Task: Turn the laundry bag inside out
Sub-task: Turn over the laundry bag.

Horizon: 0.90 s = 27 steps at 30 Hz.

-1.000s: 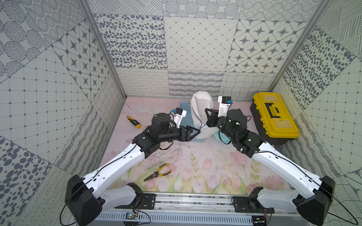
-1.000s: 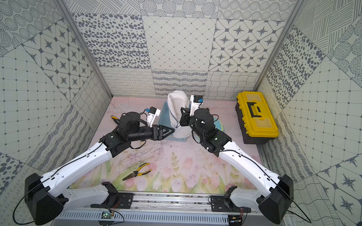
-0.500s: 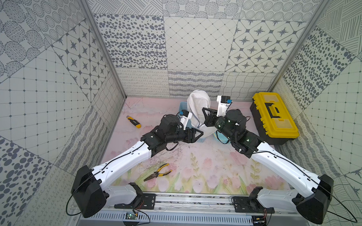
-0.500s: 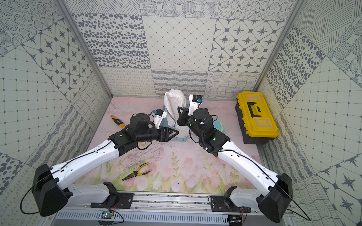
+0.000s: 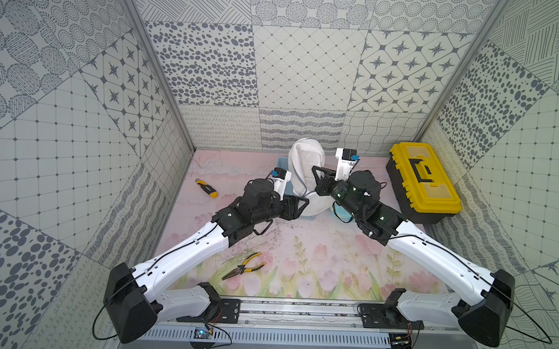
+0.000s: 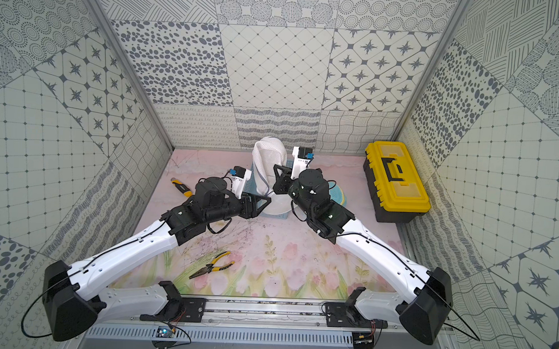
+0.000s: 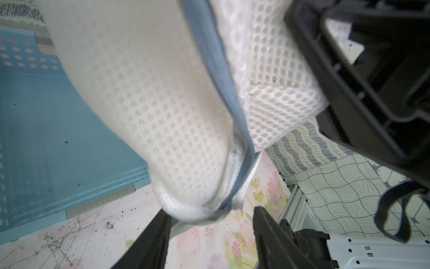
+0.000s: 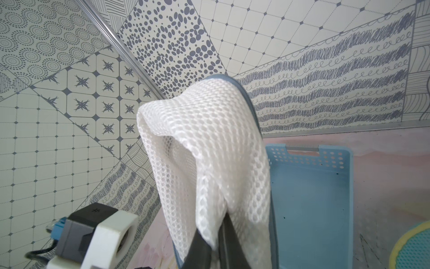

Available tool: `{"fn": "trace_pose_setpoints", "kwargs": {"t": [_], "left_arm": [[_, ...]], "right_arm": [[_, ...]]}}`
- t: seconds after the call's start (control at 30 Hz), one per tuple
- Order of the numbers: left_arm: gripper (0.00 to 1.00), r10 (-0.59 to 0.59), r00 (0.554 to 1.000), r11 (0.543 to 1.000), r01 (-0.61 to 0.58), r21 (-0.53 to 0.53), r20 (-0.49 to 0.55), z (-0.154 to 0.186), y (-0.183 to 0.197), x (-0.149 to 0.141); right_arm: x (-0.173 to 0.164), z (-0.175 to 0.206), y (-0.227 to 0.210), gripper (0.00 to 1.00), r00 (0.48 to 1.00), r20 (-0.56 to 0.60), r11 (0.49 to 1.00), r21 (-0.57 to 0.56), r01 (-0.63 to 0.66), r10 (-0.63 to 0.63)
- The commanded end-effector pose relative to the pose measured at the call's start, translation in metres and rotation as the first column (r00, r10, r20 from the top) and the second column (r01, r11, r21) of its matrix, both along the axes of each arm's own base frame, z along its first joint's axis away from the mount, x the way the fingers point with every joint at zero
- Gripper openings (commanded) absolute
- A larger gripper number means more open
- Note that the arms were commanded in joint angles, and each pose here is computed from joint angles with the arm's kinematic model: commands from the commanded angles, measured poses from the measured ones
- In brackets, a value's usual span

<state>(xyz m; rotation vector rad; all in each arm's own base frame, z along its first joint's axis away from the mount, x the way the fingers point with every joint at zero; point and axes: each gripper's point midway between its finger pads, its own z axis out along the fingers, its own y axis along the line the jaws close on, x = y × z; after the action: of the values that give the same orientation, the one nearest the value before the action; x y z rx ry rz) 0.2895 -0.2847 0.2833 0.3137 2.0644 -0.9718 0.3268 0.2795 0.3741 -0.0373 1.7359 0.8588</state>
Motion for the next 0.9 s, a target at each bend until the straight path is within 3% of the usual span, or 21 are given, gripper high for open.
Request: {"fn": "trace_pose_setpoints", "kwargs": {"t": [0.0, 0.1, 0.17, 0.3, 0.37, 0.47, 0.63, 0.77, 0.87], "left_arm": [[0.48, 0.008, 0.999, 1.0, -0.006, -0.029, 0.052, 0.012, -0.009, 0.012], [0.38, 0.027, 0.998, 0.999, -0.025, -0.033, 0.054, 0.012, -0.008, 0.015], [0.37, 0.033, 0.998, 0.999, -0.031, -0.033, 0.055, 0.013, -0.007, 0.015], [0.6, 0.014, 0.999, 0.999, -0.013, -0.045, 0.034, 0.012, -0.009, 0.012], [0.61, 0.01, 0.999, 0.998, -0.007, -0.066, 0.037, 0.015, -0.009, 0.009], [0.47, 0.035, 0.998, 0.996, -0.031, -0.079, 0.053, 0.019, -0.005, 0.01], [0.01, 0.066, 0.997, 0.997, -0.064, -0.039, 0.05, 0.017, 0.001, 0.014], [0.0, 0.105, 0.994, 0.992, -0.103, 0.077, -0.02, -0.001, 0.011, 0.016], [0.0, 0.198, 0.977, 0.966, -0.179, 0.186, -0.085, -0.026, 0.033, 0.025]], "right_arm": [[-0.003, 0.01, 0.007, 0.0, 0.999, 0.023, 0.997, 0.072, -0.026, 0.024], [-0.005, 0.008, 0.009, 0.0, 0.999, 0.015, 0.996, 0.078, -0.037, 0.036], [-0.005, 0.005, 0.009, 0.0, 0.999, 0.009, 0.997, 0.073, -0.039, 0.039], [-0.006, 0.0, 0.007, 0.0, 0.999, 0.001, 0.997, 0.063, -0.033, 0.033], [-0.006, -0.002, 0.007, 0.0, 0.999, -0.001, 0.998, 0.06, -0.033, 0.033], [-0.006, -0.003, 0.009, 0.0, 0.999, -0.005, 0.997, 0.064, -0.038, 0.039], [-0.006, -0.007, 0.01, 0.0, 0.998, -0.029, 0.997, 0.066, -0.047, 0.049], [-0.005, 0.004, -0.004, 0.0, 0.999, -0.011, 0.997, 0.073, -0.038, 0.039], [-0.005, 0.014, -0.004, 0.0, 0.987, -0.037, 0.979, 0.134, -0.152, 0.158]]}}
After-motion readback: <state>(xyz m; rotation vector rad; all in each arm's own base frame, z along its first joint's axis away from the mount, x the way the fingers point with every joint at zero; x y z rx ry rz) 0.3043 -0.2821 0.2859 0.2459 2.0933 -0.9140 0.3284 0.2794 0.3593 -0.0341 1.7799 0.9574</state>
